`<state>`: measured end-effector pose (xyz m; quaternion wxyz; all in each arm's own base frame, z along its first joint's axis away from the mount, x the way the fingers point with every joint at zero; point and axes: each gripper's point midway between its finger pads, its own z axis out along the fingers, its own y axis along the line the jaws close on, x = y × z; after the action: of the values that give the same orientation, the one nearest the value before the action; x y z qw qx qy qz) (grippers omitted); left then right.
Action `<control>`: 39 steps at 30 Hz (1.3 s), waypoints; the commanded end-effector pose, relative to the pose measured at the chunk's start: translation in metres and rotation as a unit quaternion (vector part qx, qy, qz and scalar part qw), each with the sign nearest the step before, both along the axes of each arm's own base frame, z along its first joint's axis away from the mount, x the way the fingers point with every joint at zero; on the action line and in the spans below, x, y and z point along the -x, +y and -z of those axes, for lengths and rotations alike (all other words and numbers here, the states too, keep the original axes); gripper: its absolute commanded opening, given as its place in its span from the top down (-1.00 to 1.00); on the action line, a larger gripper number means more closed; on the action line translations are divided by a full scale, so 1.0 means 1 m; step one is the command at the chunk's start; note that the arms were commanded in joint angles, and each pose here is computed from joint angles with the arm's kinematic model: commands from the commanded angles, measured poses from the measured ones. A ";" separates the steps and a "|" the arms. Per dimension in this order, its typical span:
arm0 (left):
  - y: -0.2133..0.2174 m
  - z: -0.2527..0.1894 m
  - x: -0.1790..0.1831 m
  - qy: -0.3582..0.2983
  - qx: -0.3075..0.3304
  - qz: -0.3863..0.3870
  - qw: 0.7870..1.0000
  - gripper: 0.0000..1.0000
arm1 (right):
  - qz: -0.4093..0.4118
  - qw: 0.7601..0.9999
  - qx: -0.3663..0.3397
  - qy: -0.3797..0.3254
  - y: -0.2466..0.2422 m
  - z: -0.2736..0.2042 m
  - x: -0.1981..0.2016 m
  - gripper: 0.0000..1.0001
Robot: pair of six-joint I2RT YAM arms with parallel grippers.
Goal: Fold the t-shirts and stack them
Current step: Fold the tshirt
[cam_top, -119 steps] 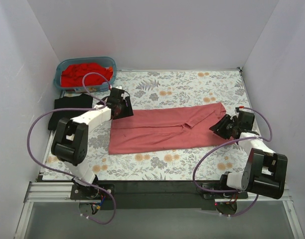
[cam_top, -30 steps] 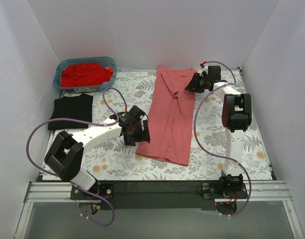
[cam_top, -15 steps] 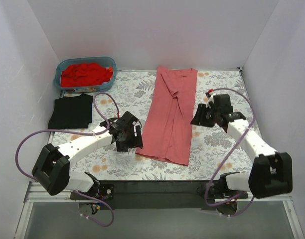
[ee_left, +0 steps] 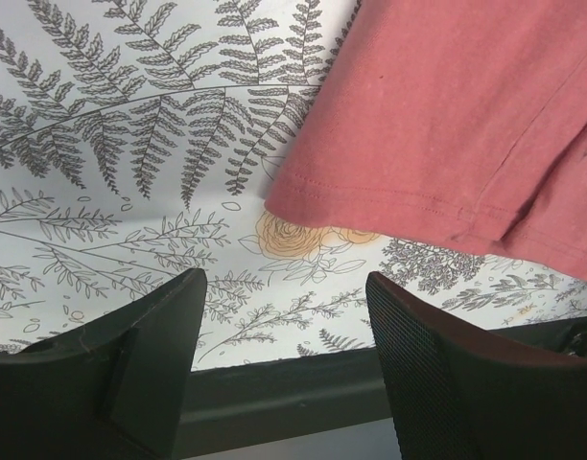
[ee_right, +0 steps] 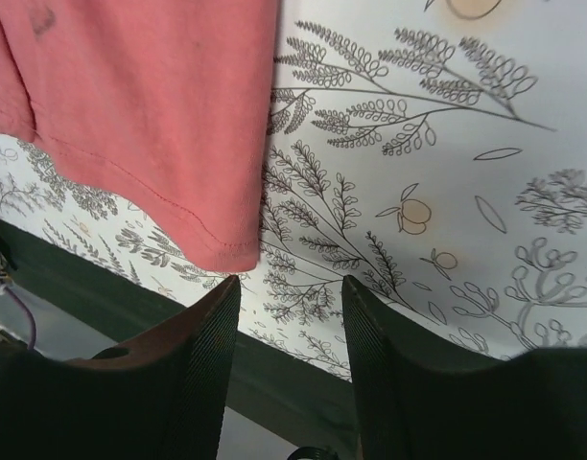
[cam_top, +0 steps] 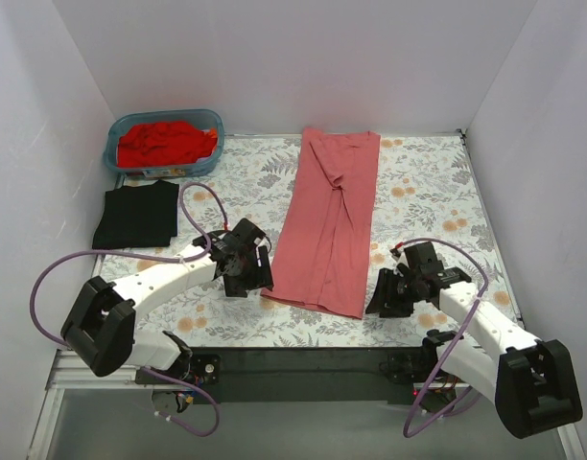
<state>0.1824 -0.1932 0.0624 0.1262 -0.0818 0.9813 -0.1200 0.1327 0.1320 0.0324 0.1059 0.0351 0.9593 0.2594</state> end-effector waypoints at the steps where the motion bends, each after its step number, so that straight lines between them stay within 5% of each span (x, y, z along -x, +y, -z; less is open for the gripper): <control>1: -0.010 0.002 -0.001 0.006 0.020 0.003 1.000 -0.32 | -0.004 0.999 -0.038 0.012 0.016 0.000 0.001 -0.05; 24: -0.019 0.025 -0.004 0.033 0.012 0.016 0.999 -0.29 | 0.004 0.999 -0.004 0.051 0.024 0.024 0.003 0.00; 27: -0.018 0.027 -0.004 0.034 0.009 0.015 0.999 -0.28 | 0.004 0.999 0.007 0.053 0.020 0.028 0.004 0.12; 35: -0.018 0.032 -0.005 0.042 -0.001 0.019 0.999 -0.24 | -0.003 0.998 0.016 0.060 0.018 0.033 0.007 0.97; 39: -0.019 0.032 -0.008 0.040 -0.002 0.018 0.999 -0.23 | -0.010 0.998 0.016 0.063 0.018 0.034 0.009 0.97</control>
<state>0.1831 -0.2068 0.0236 0.0748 -0.0729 0.9885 -0.1089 0.1349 0.1663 0.0151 0.0594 0.0468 0.9538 0.2907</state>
